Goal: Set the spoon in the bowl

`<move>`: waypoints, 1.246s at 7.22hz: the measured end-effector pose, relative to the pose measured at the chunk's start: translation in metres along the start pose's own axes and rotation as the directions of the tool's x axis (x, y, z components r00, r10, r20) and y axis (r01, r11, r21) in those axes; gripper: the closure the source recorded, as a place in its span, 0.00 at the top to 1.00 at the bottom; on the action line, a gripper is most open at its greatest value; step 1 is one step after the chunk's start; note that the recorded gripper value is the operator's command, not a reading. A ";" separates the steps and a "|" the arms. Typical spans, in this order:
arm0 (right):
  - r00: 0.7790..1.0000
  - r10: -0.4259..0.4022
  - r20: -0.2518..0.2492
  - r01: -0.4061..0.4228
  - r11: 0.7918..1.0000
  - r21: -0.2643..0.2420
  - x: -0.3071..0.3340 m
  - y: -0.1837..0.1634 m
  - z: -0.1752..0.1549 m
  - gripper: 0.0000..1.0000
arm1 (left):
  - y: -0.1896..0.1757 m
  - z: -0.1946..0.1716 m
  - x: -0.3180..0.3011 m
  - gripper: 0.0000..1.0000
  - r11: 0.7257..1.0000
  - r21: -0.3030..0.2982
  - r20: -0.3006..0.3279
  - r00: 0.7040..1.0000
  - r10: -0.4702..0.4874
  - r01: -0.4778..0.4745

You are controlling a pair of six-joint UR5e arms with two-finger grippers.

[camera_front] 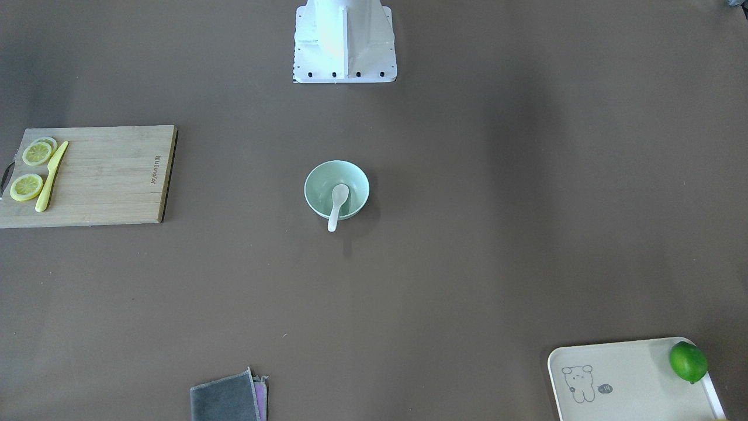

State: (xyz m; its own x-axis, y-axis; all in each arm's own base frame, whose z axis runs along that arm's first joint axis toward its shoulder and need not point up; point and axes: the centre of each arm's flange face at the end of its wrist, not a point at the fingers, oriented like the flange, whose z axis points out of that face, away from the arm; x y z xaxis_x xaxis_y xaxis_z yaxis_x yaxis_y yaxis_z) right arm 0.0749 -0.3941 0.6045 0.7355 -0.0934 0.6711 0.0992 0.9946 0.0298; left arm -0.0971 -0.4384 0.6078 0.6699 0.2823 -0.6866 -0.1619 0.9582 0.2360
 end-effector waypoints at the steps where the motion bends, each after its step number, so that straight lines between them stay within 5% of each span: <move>1: 1.000 0.001 0.007 -0.001 1.000 -0.001 0.000 0.000 0.001 1.00 | 0.000 0.000 0.000 0.99 1.000 0.000 0.000 1.000 0.000 0.000; 9: 1.000 -0.010 0.013 0.010 1.000 -0.008 -0.004 0.000 0.004 1.00 | 0.000 -0.001 0.001 0.99 1.000 0.001 0.001 1.000 0.002 -0.002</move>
State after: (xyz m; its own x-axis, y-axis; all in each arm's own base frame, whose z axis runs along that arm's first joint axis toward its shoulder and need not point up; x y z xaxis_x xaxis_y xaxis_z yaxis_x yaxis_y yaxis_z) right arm 0.0688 -0.3939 0.6047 0.7254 -0.1023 0.6807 0.1119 0.9933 0.0300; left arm -0.0971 -0.4380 0.6068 0.6706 0.2837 -0.6854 -0.1622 0.9577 0.2377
